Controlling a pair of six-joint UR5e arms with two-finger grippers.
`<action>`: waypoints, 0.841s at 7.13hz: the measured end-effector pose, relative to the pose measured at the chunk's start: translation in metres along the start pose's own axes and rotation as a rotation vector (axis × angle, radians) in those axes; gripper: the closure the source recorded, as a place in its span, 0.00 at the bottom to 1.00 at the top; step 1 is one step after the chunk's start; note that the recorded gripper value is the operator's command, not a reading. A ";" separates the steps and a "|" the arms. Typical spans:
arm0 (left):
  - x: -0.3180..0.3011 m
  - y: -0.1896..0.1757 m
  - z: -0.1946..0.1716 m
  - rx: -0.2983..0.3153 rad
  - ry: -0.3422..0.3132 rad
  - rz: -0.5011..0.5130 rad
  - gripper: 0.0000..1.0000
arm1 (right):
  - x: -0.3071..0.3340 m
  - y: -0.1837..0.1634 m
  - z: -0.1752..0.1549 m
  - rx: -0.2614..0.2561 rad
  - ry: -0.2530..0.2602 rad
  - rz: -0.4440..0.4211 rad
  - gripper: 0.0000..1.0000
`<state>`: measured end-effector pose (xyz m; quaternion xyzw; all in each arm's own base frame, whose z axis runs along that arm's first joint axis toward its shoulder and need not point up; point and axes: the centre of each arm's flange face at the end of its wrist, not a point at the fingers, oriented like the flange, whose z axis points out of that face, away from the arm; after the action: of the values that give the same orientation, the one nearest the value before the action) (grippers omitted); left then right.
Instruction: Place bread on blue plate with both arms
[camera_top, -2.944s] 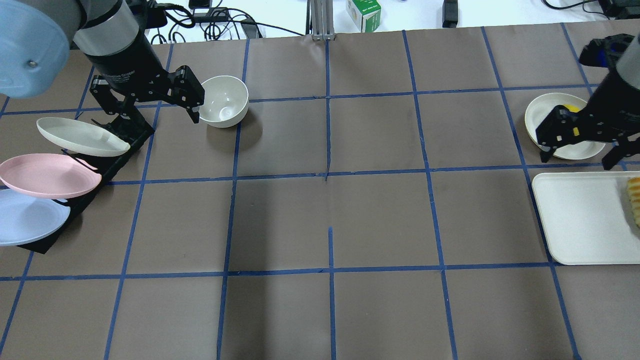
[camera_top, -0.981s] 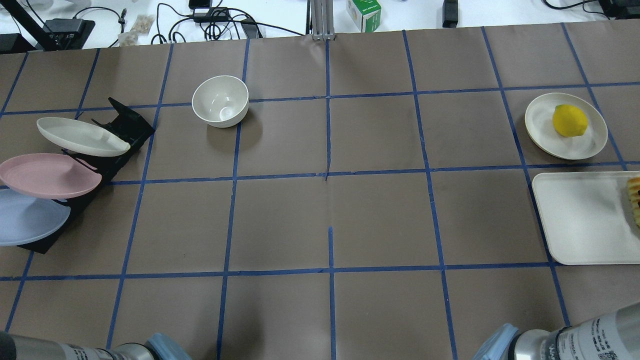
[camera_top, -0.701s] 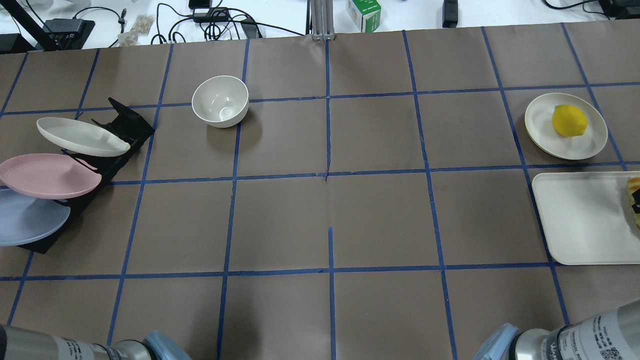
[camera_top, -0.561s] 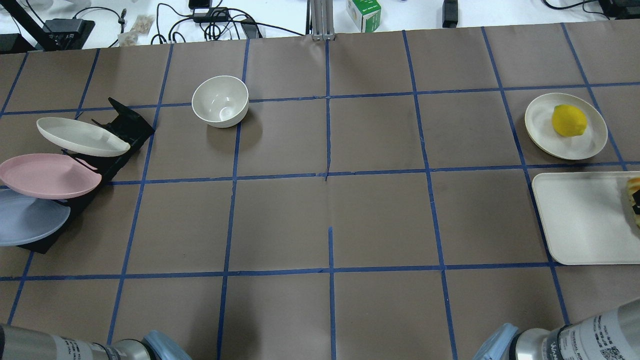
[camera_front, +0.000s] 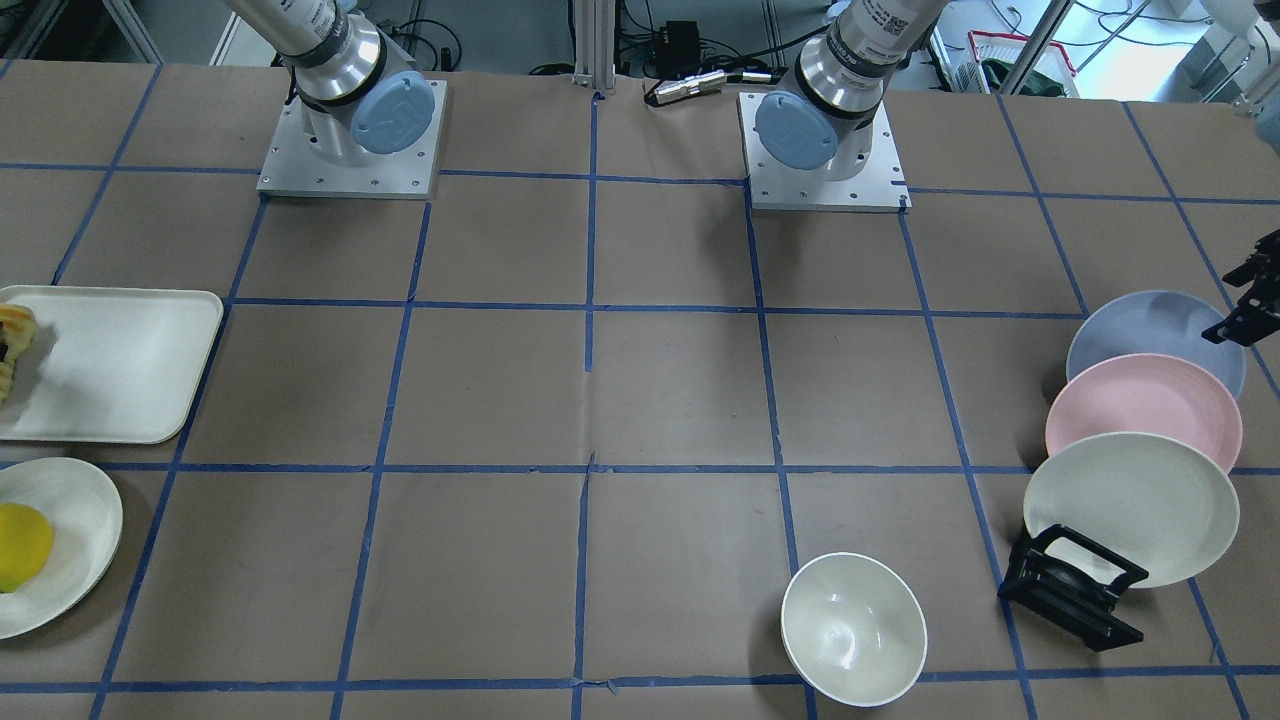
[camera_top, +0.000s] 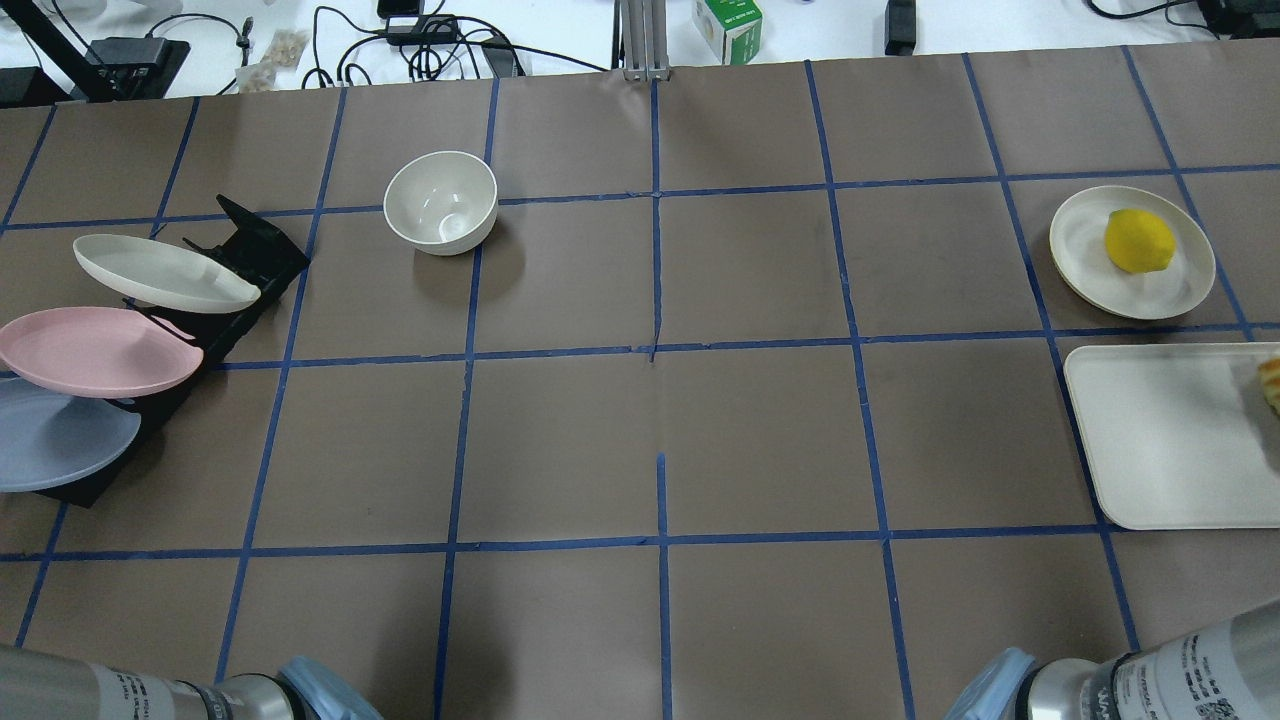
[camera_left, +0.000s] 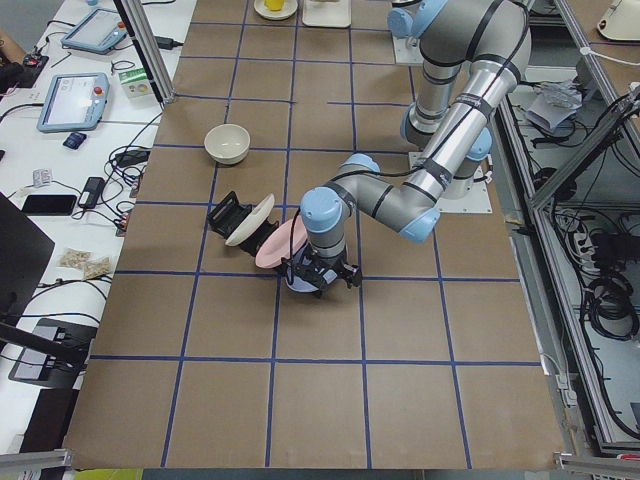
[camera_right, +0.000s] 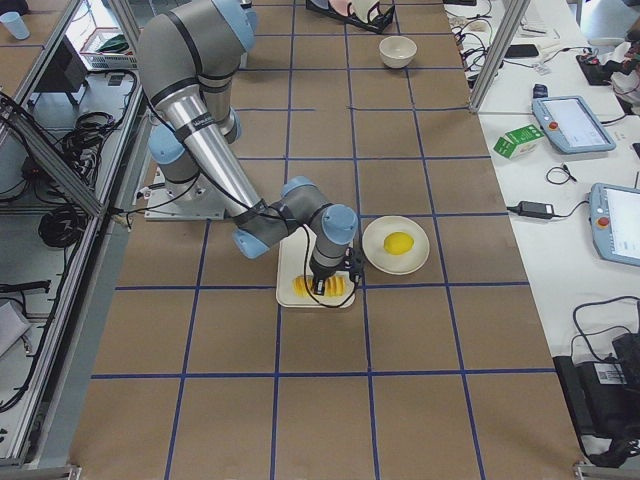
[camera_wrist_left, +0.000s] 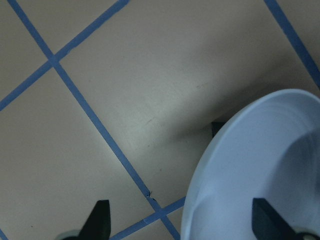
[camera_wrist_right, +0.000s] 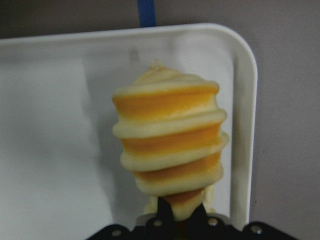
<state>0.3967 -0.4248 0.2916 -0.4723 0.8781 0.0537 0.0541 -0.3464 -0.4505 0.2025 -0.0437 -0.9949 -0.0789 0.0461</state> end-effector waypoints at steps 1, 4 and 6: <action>0.001 0.000 0.001 -0.003 0.010 -0.004 0.33 | -0.007 0.003 -0.020 0.003 0.003 -0.012 1.00; 0.004 0.001 0.001 -0.015 0.054 -0.012 0.81 | -0.081 0.023 -0.120 0.017 0.011 -0.104 1.00; 0.005 0.003 -0.003 -0.026 0.090 -0.021 0.93 | -0.159 0.031 -0.167 0.036 -0.005 -0.131 1.00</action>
<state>0.3912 -0.4281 0.2935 -0.4842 0.8739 0.0433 0.0088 -0.1714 -0.4599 0.3552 0.0220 -0.9969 -0.0638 0.0394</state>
